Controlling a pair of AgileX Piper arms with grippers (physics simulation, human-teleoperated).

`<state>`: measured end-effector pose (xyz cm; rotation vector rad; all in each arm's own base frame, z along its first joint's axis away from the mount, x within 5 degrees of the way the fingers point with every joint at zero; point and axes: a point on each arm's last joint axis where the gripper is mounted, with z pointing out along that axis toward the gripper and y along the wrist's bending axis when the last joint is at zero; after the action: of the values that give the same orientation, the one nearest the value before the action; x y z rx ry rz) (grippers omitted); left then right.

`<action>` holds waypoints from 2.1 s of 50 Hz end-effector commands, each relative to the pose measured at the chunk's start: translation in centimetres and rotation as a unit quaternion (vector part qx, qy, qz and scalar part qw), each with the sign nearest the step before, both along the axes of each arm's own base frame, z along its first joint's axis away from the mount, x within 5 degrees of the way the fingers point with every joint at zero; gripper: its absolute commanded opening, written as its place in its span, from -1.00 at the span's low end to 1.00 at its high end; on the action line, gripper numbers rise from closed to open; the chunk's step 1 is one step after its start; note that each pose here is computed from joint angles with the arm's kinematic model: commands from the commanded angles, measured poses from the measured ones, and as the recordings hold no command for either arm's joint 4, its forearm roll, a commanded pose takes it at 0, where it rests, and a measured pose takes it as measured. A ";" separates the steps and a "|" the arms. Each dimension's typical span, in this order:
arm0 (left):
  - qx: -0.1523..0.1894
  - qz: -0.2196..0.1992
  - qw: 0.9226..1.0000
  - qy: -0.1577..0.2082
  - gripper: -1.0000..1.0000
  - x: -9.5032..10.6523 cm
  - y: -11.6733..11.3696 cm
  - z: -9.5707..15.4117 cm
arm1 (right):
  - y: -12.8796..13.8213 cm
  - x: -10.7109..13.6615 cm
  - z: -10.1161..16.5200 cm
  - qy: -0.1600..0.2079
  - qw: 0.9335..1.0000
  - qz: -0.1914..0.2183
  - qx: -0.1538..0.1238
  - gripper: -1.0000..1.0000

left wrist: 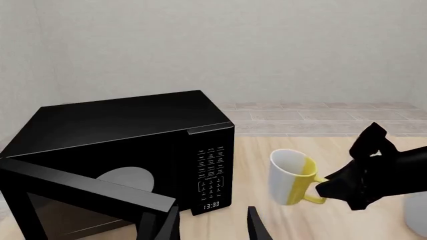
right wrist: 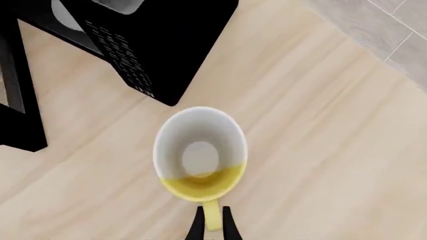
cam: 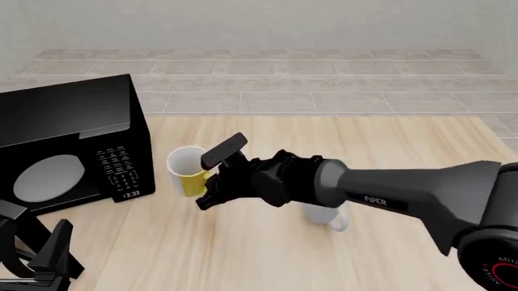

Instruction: Put the yellow and white mug to the front of the white mug.

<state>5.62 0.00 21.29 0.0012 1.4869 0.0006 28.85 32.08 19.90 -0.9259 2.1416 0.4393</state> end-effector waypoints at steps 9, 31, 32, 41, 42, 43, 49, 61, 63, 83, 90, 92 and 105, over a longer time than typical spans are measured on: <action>0.000 0.000 1.000 0.000 1.00 0.0 0.0 0.0 | -2.6 0.4 6.3 -0.045 0.999 -0.013 0.027 -1.00; 0.000 0.000 1.000 0.000 1.00 0.0 0.0 0.0 | -6.9 1.3 10.2 -0.078 0.995 -0.054 0.044 -1.00; 0.000 0.000 1.000 0.000 1.00 0.0 0.0 0.0 | -7.1 1.4 10.3 -0.079 0.994 -0.057 0.044 -1.00; 0.000 0.000 1.000 0.000 1.00 0.0 0.0 0.0 | -8.6 1.9 11.1 -0.085 0.993 -0.075 0.045 -1.00; 0.000 0.000 1.000 0.000 1.00 0.0 0.0 0.0 | -8.9 2.0 11.2 -0.086 0.992 -0.078 0.045 -1.00; 0.000 0.000 1.000 0.000 1.00 0.0 0.0 0.0 | -9.0 2.0 11.3 -0.086 0.992 -0.079 0.046 -1.00; 0.000 0.000 1.000 0.000 1.00 0.0 0.0 0.0 | -10.3 2.7 11.5 -0.089 0.990 -0.101 0.049 -1.00; 0.000 0.000 1.000 0.000 1.00 0.0 0.0 0.0 | -12.6 3.8 11.8 -0.093 0.984 -0.139 0.057 -1.00; 0.000 0.000 1.000 0.000 1.00 0.0 0.0 0.0 | -13.0 3.9 11.9 -0.094 0.983 -0.145 0.061 -1.00; 0.000 0.000 1.000 0.000 1.00 0.0 0.0 0.0 | -16.5 5.1 11.2 -0.090 0.974 -0.199 0.063 -1.00; 0.000 0.000 1.000 0.000 1.00 0.0 0.0 0.0 | -17.3 5.1 10.6 -0.086 0.972 -0.210 0.061 -1.00; 0.000 0.000 1.000 0.000 1.00 0.0 0.0 0.0 | -17.6 5.2 10.4 -0.085 0.971 -0.217 0.063 -1.00; 0.000 0.000 1.000 0.000 1.00 0.0 0.0 0.0 | -19.1 5.8 9.5 -0.080 0.965 -0.241 0.062 -1.00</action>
<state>5.62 0.00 21.29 0.0011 1.4869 0.0007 34.27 14.13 29.84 -0.3888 2.0649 0.2472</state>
